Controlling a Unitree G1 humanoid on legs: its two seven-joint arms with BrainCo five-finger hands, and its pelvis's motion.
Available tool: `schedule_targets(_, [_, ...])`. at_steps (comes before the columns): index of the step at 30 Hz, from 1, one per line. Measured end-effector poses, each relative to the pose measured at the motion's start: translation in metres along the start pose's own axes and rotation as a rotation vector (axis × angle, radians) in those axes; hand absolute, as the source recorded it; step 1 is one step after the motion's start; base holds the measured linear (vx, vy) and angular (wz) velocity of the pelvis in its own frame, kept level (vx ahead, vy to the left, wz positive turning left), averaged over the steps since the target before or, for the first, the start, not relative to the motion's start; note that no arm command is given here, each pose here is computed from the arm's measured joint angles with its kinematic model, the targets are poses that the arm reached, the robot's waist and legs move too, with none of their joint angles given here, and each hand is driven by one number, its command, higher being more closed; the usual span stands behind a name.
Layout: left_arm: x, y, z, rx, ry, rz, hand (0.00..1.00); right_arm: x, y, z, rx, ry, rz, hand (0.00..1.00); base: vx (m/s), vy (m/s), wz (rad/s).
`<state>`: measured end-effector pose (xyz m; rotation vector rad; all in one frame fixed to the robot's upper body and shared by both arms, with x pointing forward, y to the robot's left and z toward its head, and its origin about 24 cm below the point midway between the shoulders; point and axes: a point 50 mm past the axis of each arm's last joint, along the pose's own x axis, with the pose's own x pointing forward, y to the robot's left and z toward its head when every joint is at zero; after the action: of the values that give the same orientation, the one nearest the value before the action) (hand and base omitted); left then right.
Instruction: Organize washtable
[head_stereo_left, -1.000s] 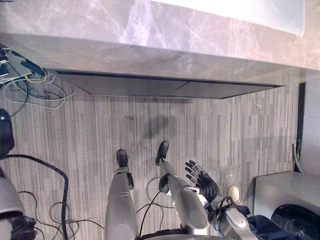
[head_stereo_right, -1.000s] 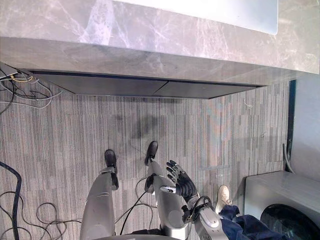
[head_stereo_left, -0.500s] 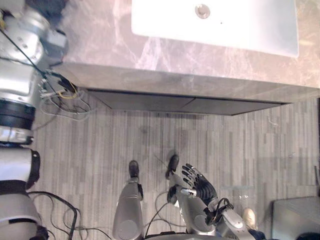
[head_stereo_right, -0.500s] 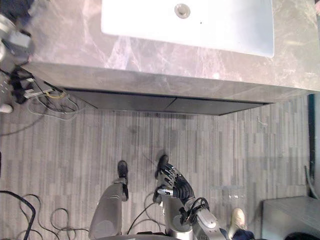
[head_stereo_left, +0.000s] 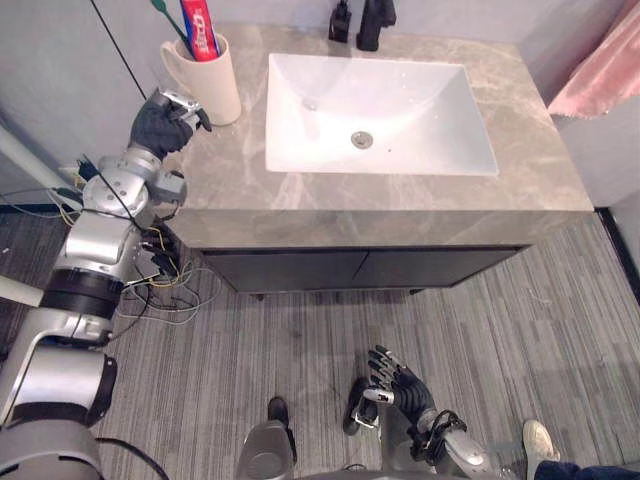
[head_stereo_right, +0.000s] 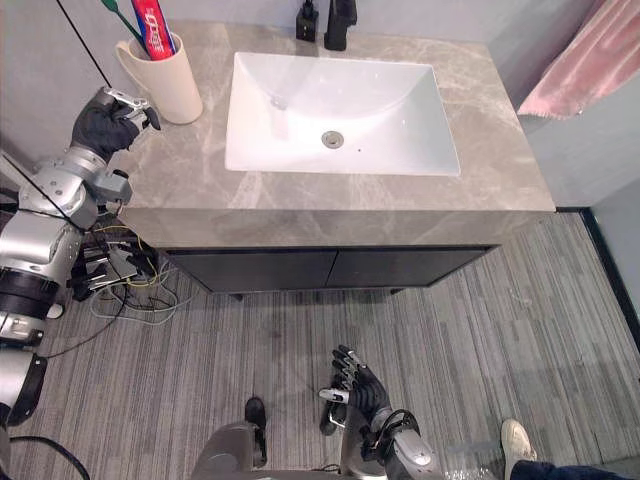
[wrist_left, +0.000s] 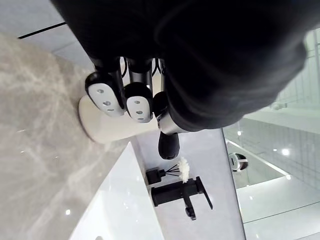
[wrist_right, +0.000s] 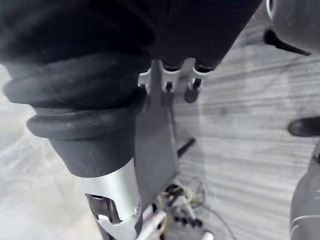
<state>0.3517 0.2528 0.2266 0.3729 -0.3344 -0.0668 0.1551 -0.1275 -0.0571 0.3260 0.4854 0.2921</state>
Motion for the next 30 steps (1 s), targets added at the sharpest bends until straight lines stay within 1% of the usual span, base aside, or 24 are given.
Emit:
schedule_targets(2, [-0.006, -0.007, -0.014, -0.012, 0.050, -0.017, 1.00, 0.004, 0.005, 0.001, 0.031, -0.016, 0.005, 0.00, 0.29, -0.313, 0.36])
schedule_targets(4, [-0.012, -0.016, -0.028, -0.043, 0.089, -0.031, 1.00, 0.005, 0.003, 0.001, 0.023, -0.001, 0.004, 0.00, 0.28, -0.311, 0.26])
schedule_targets(7, [-0.018, -0.019, -0.038, -0.054, 0.120, -0.047, 1.00, 0.007, 0.003, 0.003, 0.012, -0.004, 0.010, 0.00, 0.39, -0.368, 0.08])
schedule_targets(10, [-0.017, -0.028, -0.040, -0.091, 0.119, -0.060, 1.00, 0.004, -0.015, 0.010, -0.015, -0.014, -0.057, 0.00, 0.24, -0.218, 0.07])
schedule_targets(12, [-0.017, -0.026, -0.039, -0.095, 0.113, -0.050, 1.00, 0.004, -0.022, 0.012, -0.032, -0.009, -0.086, 0.00, 0.19, -0.040, -0.09])
schedule_targets(15, [-0.016, -0.023, -0.031, -0.099, 0.079, -0.044, 1.00, 0.004, -0.021, 0.010, -0.027, -0.004, -0.097, 0.00, 0.23, 0.046, -0.32])
schedule_targets(16, [-0.016, -0.022, -0.027, -0.089, 0.066, -0.050, 1.00, 0.002, -0.022, 0.002, -0.014, 0.022, -0.111, 0.00, 0.30, 0.136, 0.04])
schedule_targets(19, [-0.016, -0.021, -0.027, -0.080, 0.074, -0.051, 1.00, -0.003, -0.010, -0.016, 0.061, 0.059, -0.114, 0.00, 0.23, 0.092, 0.22])
schedule_targets(22, [-0.018, -0.021, -0.031, -0.075, 0.091, -0.053, 1.00, -0.005, -0.004, -0.024, 0.077, 0.089, -0.103, 0.00, 0.17, 0.065, 0.13])
schedule_targets(25, [-0.029, -0.018, -0.042, -0.073, 0.127, -0.045, 1.00, -0.010, -0.001, -0.033, 0.076, 0.122, -0.096, 0.00, 0.06, 0.001, 0.00])
schedule_targets(30, [-0.053, -0.033, -0.052, -0.097, 0.142, -0.114, 1.00, -0.007, 0.001, -0.030, 0.068, 0.116, -0.078, 0.00, -0.02, -0.025, -0.07])
